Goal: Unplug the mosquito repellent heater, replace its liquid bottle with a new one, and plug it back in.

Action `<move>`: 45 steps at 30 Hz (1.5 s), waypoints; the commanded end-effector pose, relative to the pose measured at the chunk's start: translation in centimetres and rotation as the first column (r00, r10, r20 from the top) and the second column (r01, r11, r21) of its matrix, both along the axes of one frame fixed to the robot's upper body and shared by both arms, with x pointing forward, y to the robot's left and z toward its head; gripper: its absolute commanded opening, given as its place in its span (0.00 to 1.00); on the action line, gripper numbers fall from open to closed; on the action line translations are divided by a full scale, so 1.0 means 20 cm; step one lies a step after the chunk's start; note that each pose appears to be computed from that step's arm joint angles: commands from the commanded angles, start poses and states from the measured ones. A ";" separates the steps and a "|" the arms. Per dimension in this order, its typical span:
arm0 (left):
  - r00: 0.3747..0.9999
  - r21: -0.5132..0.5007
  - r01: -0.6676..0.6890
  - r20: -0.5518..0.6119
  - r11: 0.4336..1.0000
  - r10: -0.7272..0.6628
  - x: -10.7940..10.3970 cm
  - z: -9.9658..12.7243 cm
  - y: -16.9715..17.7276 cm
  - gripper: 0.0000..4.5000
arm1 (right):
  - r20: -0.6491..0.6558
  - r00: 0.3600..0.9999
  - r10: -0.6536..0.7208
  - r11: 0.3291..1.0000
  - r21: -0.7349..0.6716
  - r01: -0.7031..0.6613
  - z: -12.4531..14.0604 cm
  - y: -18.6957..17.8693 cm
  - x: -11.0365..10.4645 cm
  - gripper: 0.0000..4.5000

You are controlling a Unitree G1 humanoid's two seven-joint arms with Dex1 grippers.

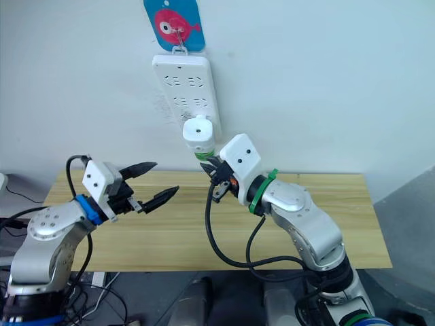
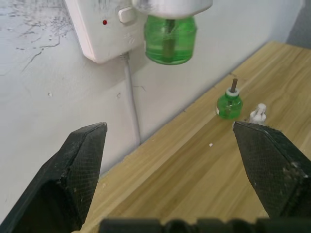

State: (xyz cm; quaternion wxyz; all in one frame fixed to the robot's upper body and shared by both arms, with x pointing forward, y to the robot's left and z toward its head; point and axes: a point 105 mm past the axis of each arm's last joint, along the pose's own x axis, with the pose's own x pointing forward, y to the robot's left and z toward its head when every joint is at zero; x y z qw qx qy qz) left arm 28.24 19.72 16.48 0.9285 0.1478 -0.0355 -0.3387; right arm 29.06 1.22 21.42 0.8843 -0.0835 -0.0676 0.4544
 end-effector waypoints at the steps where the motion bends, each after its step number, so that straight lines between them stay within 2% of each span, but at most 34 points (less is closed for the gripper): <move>1: 0.994 -0.017 0.003 0.108 1.000 -0.001 -0.07 0.10 -0.04 1.00 | 0.070 0.998 0.004 0.999 0.034 -0.007 0.07 0.04 0.01 0.01; 7: 0.994 -0.057 0.029 0.111 0.998 -0.022 -0.10 0.11 -0.10 1.00 | 0.090 0.996 -0.011 0.999 0.038 0.007 0.08 0.05 0.04 0.01; 12: 0.990 -0.058 0.082 0.120 0.995 -0.074 -0.11 0.12 -0.15 1.00 | 0.104 0.994 -0.039 0.998 0.044 0.035 0.08 0.04 0.08 0.01; 23: 0.988 -0.059 0.105 0.122 0.993 -0.098 -0.12 0.12 -0.19 1.00 | 0.113 0.990 -0.083 0.996 0.044 0.078 0.08 0.00 0.13 0.01; 37: 0.986 -0.059 0.121 0.122 0.991 -0.113 -0.11 0.12 -0.21 1.00 | 0.126 0.991 -0.052 0.999 -0.007 0.053 0.05 0.00 0.11 0.01; 45: 0.984 -0.059 0.134 0.125 0.989 -0.126 -0.10 0.12 -0.23 1.00 | 0.127 0.981 -0.149 0.989 0.037 0.145 0.09 -0.04 0.18 0.01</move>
